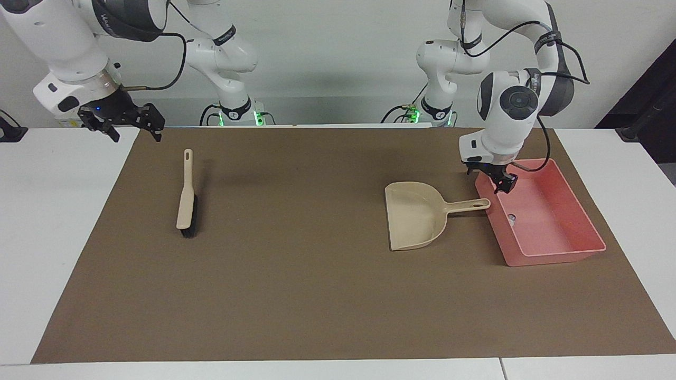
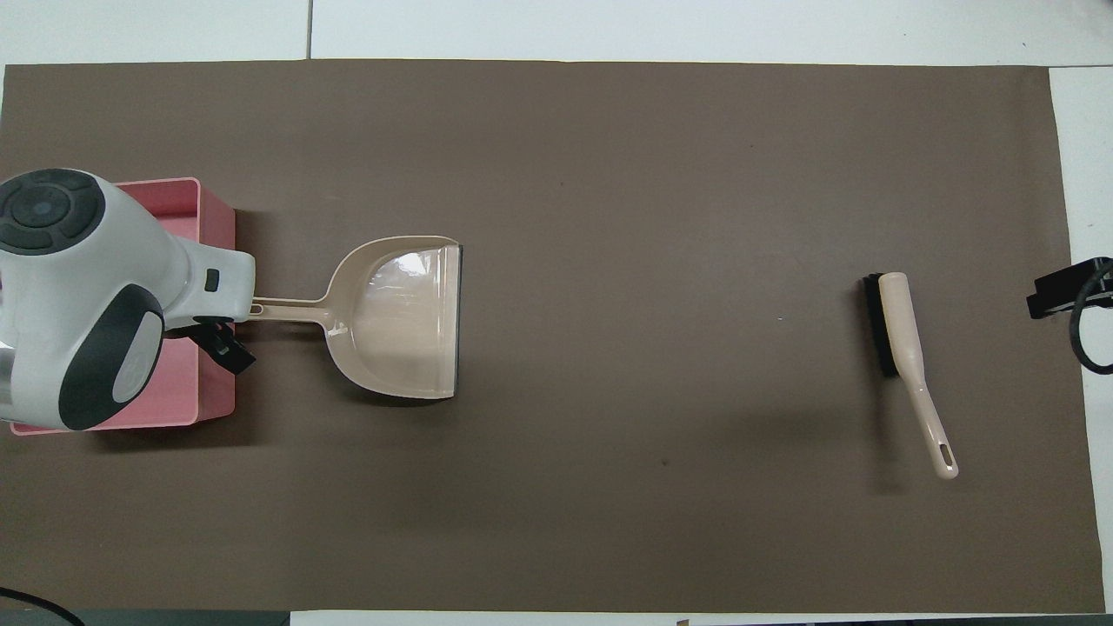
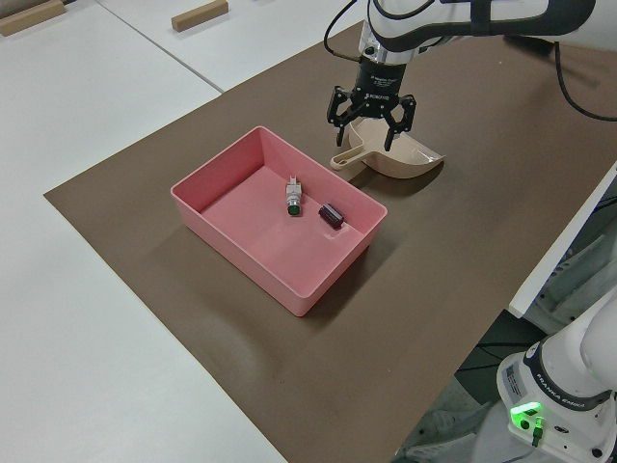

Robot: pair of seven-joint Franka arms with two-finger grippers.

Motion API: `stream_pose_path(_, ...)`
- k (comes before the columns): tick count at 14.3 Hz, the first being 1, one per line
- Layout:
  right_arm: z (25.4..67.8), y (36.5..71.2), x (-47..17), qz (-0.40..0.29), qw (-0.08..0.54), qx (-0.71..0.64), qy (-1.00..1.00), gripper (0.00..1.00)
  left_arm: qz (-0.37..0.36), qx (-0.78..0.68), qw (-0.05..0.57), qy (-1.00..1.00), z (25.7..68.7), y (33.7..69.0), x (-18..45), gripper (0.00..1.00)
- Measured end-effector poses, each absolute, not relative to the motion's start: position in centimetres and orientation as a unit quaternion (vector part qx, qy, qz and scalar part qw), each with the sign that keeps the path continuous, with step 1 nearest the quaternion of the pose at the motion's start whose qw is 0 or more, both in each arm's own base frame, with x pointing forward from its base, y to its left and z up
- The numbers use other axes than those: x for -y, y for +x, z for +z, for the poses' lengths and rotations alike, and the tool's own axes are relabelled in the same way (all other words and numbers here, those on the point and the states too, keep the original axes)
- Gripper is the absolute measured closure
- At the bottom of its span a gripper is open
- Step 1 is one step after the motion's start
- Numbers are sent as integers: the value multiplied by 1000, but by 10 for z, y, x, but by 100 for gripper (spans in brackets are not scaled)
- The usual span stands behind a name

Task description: Clean e-waste and dump in bin

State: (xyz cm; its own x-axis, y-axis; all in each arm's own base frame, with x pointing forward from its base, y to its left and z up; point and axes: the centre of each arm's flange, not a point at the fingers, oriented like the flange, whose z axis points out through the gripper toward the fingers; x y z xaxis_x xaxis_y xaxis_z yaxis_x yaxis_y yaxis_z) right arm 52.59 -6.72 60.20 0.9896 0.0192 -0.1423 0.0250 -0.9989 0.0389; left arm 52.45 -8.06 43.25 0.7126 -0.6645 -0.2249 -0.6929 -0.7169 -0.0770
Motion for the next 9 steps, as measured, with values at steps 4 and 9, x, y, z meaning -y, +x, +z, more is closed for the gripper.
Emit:
stream_pose_path(4,580,537,80,-90,17,0,996,0,48,-184,65,-980,462,541,50,2)
stream_pose_path(9,605,531,79,-63,2,2,998,0,6,-107,24,-994,558,558,7,2)
